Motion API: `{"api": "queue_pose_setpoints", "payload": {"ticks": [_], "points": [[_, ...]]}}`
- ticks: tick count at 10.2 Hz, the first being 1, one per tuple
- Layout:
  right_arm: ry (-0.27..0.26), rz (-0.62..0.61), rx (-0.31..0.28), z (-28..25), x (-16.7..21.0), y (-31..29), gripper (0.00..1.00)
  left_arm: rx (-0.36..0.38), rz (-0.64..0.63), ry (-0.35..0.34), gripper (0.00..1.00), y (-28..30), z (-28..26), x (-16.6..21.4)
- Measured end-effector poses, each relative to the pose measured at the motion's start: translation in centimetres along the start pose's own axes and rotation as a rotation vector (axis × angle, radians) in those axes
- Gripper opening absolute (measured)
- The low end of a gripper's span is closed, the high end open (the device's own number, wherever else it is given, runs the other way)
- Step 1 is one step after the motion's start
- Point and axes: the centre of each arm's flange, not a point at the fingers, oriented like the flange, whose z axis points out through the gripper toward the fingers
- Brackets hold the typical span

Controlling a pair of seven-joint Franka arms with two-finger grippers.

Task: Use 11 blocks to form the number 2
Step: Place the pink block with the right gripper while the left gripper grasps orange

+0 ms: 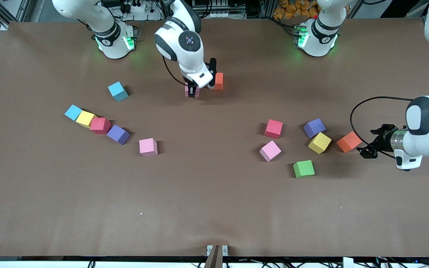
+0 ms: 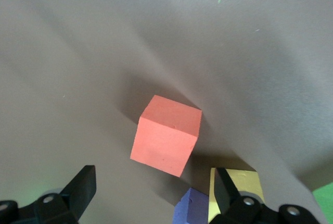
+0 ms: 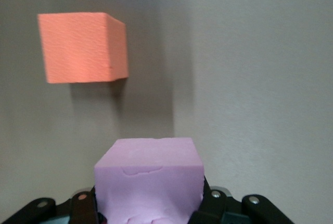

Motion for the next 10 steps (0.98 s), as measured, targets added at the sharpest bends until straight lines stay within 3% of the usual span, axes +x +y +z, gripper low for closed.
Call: {"api": "queue_pose_setpoints", "payload": {"ticks": [10], "points": [[0.075,-0.026,-0.041,3.9,1.2,-6.5,0.63,0.011,-0.019,0.027,1.0,-0.6,4.9,-0.6]]}}
